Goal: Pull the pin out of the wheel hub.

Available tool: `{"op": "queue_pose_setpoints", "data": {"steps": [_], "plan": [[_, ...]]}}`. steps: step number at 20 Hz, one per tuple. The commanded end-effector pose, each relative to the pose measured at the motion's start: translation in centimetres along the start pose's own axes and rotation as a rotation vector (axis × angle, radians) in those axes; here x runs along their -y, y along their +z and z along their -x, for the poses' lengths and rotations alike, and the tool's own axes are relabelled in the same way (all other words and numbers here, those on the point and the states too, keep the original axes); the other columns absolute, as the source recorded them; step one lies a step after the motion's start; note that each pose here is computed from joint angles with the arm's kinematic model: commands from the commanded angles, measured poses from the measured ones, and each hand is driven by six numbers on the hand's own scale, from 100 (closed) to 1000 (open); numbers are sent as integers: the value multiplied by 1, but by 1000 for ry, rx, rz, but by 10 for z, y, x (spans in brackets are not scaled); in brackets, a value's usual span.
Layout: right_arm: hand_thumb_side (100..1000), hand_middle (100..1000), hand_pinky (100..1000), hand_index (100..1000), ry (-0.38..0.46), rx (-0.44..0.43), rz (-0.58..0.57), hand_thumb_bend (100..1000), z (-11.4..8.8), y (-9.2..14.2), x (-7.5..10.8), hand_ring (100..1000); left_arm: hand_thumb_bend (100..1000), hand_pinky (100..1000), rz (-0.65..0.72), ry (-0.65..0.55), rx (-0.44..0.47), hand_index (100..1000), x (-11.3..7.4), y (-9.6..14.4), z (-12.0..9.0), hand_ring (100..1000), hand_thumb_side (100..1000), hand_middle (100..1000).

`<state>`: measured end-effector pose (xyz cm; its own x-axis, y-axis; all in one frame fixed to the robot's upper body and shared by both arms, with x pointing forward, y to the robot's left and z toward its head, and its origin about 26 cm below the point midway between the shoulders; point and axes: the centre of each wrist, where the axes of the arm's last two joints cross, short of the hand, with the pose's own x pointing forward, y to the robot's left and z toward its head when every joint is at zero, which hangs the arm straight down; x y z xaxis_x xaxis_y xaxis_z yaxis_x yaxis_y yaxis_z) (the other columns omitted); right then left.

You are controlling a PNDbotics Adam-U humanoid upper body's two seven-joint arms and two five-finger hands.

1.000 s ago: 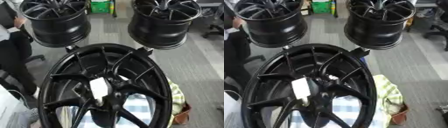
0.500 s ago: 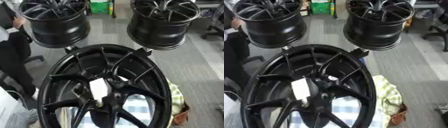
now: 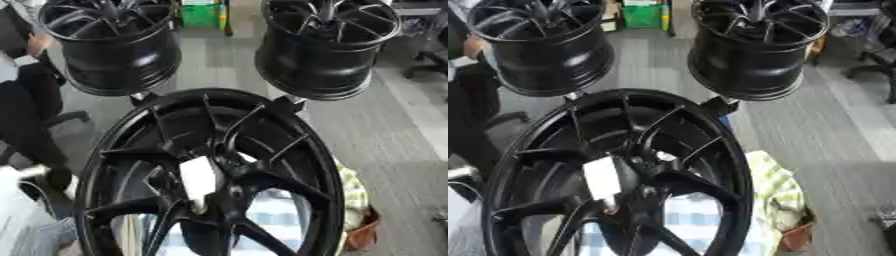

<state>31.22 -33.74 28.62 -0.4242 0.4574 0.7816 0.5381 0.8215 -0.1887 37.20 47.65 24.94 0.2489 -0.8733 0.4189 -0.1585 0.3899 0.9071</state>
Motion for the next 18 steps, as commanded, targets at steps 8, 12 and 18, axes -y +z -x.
{"op": "queue_pose_setpoints", "data": {"steps": [8, 12, 18], "plan": [[308, 558, 787, 720, 11, 91, 18, 472, -20, -7, 6, 663, 100, 747, -281, 651, 704, 828, -38, 84, -130, 753, 626, 666], [307, 560, 788, 722, 11, 111, 14, 473, -25, -7, 4, 664, 103, 747, -312, 806, 860, 824, -22, 120, -151, 749, 588, 664], [303, 561, 786, 723, 5, 135, 14, 477, -30, -6, 4, 665, 153, 749, -363, 903, 960, 828, 9, 120, -146, 748, 579, 665]]}}
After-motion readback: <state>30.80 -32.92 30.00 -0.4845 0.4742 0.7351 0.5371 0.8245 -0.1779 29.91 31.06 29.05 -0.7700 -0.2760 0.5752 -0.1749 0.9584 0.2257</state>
